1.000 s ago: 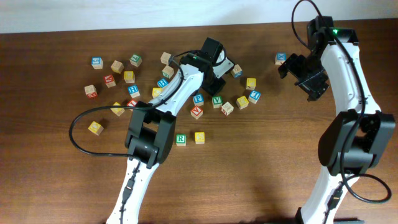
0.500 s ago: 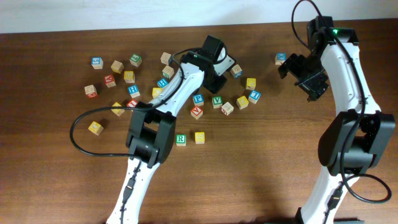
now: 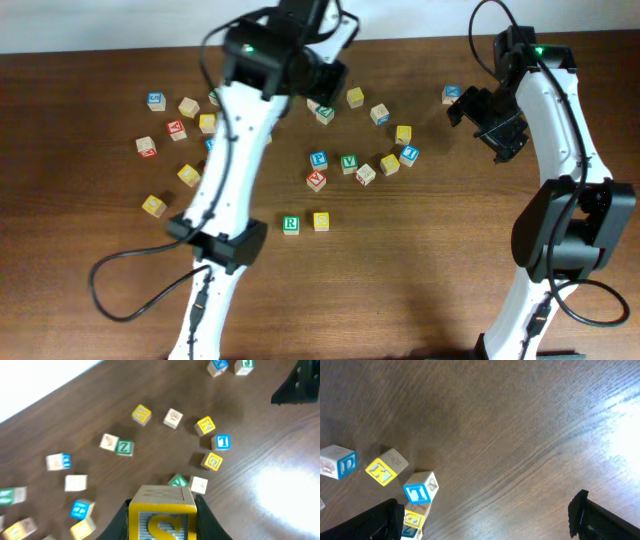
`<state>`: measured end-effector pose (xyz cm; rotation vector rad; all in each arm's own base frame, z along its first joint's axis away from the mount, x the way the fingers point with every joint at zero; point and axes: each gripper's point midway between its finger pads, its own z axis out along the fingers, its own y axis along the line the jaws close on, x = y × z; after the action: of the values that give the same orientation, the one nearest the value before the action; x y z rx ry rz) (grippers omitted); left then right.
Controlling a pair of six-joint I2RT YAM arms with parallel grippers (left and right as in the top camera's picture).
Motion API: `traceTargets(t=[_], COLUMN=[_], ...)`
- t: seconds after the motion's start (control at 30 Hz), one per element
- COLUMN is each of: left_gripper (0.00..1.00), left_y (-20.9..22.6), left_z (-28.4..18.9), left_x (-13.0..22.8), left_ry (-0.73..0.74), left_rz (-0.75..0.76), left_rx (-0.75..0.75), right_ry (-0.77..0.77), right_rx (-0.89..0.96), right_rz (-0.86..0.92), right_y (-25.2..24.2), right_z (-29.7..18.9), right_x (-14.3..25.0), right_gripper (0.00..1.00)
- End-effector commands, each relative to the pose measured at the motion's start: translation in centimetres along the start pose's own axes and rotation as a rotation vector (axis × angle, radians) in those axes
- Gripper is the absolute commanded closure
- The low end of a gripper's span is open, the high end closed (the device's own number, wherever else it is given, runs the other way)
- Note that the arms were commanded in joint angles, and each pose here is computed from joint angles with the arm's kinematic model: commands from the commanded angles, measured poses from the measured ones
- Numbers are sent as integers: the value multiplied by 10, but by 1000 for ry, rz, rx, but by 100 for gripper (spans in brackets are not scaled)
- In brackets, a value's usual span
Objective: Spell out RSS
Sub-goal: 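Carry the S block and place it right of the first S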
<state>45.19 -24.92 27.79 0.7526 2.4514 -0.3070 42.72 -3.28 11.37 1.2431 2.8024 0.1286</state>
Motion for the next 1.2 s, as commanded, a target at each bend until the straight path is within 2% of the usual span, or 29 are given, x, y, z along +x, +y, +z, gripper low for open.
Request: traceTargets(t=[0.0, 0.17, 0.27, 0.3, 0.37, 0.43, 0.5, 0.6, 0.67, 0.73, 0.8, 0.9, 1.0, 1.17], left_gripper=[89, 87, 89, 89, 89, 90, 90, 90, 91, 92, 93, 92, 92, 91], left_y=[24, 41, 31, 28, 29, 31, 18, -13, -33, -43, -48, -81, -81, -68], left_z=[-104, -228, -247, -234, -204, -153, -86, -8, 43, 65, 77, 110, 143, 160], left_x=[-7, 13, 55, 75, 98, 125, 146, 176, 191, 190, 189, 188, 211, 228], left_ry=[-164, -349, -265, -186, -58, 111, 228, 299, 259, 193, 151, 142, 201, 228], left_rz=[-100, -146, -194, -290, -387, -533, -555, -586, -602, -579, -599, -618, -688, -670], left_rx=[-56, -150, -146, -122, -105, -94, -72, -49, -39, -51, -129, -107, -176, -267], right_ry=[5, 5, 4, 5, 5, 5, 5, 5, 5, 5, 5, 5, 5, 5], right_rx=[6, 6, 6, 6, 6, 6, 6, 6, 6, 6, 6, 6, 6, 6], right_rz=[10, 10, 10, 10, 10, 10, 10, 10, 10, 10, 10, 10, 10, 10], right_y=[-1, -1, -1, -1, -1, -1, -1, -1, -1, -1, -1, -1, -1, -1], right_z=[2, 2, 2, 2, 2, 2, 2, 2, 2, 2, 2, 2, 2, 2], right_x=[2, 2, 2, 2, 2, 2, 2, 2, 2, 2, 2, 2, 2, 2], right_gripper=[2, 2, 2, 2, 2, 2, 2, 2, 2, 2, 1, 2, 2, 2])
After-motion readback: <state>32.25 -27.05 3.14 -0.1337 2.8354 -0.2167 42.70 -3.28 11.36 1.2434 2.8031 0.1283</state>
